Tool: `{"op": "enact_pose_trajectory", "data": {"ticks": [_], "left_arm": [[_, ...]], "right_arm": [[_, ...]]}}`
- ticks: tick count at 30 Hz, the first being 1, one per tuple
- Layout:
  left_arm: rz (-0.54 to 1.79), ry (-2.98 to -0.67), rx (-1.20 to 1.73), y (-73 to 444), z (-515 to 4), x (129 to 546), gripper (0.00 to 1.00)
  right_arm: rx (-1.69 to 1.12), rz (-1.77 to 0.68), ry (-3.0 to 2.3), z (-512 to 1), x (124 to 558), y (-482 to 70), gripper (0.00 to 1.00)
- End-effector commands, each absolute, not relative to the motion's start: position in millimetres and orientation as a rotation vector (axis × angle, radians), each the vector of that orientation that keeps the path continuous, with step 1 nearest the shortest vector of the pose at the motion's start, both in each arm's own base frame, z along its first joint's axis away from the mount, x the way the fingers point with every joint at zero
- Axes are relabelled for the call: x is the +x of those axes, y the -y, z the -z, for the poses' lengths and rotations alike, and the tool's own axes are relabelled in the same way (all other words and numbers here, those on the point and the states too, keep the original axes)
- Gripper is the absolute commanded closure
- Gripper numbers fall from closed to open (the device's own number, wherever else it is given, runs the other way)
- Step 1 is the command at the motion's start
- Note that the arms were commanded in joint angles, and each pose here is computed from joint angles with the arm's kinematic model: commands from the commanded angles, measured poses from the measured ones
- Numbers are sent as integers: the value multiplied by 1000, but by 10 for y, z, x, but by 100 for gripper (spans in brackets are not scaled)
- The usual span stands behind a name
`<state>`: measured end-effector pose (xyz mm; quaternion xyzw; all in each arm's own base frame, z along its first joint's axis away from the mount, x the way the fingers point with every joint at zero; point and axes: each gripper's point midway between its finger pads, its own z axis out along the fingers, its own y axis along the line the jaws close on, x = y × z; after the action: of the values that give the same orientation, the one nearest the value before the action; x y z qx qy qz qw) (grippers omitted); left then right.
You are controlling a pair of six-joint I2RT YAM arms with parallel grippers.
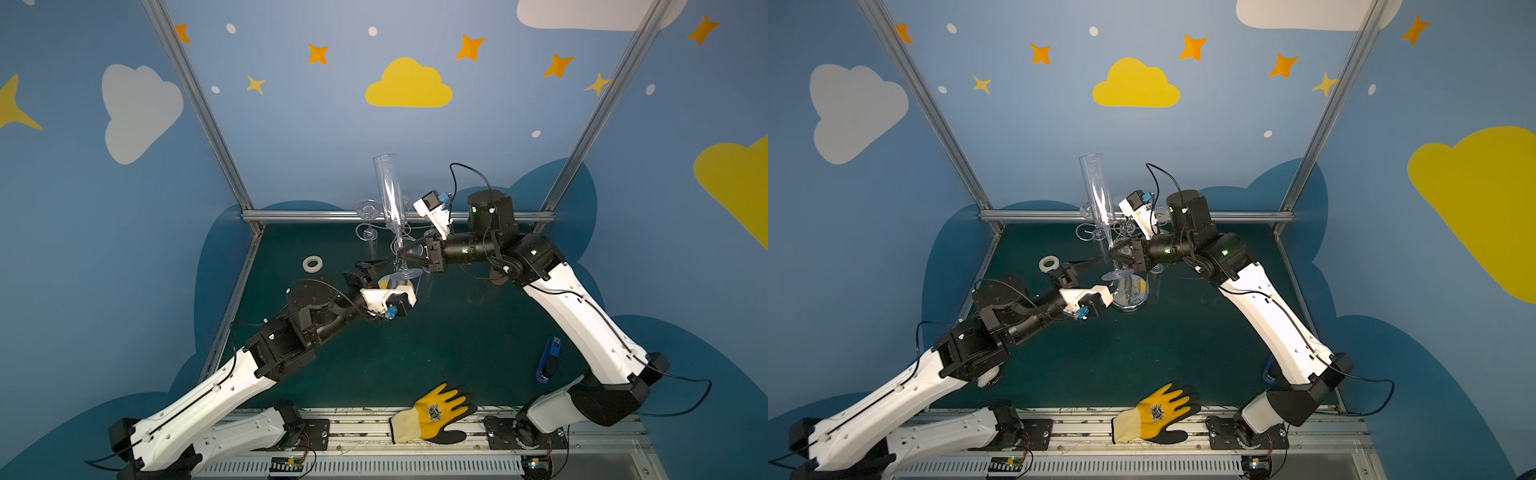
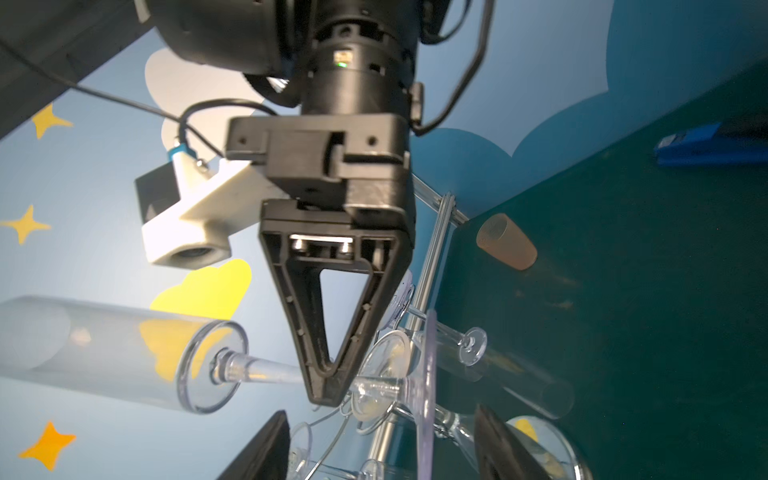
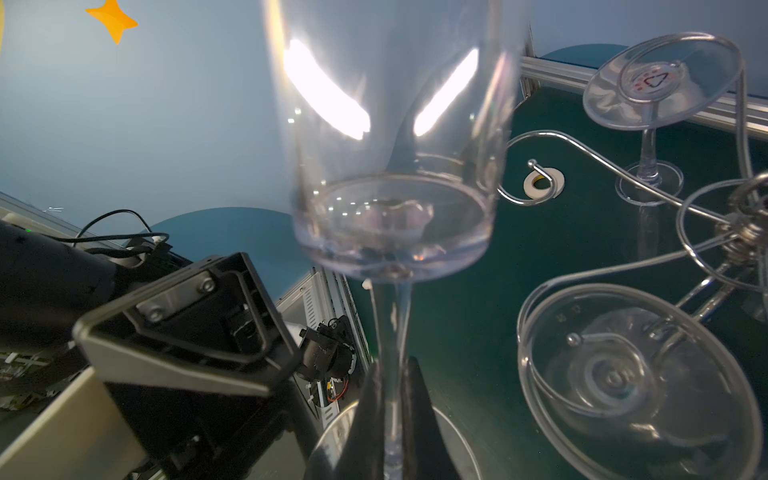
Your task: Take the wine glass off the wine glass rack
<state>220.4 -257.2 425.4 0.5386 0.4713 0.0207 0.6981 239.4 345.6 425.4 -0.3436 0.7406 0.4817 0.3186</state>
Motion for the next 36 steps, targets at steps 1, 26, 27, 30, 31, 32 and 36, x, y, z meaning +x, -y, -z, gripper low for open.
{"op": "enact_pose_trajectory", "data": {"ticks": [1,26,27,30,31,32,36], "left_arm": [[169,-1042,993,2461,-4704,2027,21],[1256,-1290,712,2558,-5581,2166,13],[1256,-1293,710,2567,-5569,2183,13],[1258,-1295,704,2577,-5550,2210,15],[1265,-1290,707,2582,-5555,2204,15],[1273,-1289,708,2590,-5550,2205,16],[1285,-1283,705,2604,-5551,2220,20]], "right_arm": [[-921,-1208,-1822,-4507,2343,-3363,100],[-1057,-1100,-1506,-4436,1911,-3198,100],[-1063,-1103,-1507,-4415,1901,-3214,100],[-1081,-1118,-1509,-4372,1854,-3254,100],[-1086,-1119,-1508,-4360,1843,-3265,100],[-1090,-1123,-1509,-4342,1830,-3278,100],[-1102,-1139,-1504,-4297,1783,-3327,100]]}}
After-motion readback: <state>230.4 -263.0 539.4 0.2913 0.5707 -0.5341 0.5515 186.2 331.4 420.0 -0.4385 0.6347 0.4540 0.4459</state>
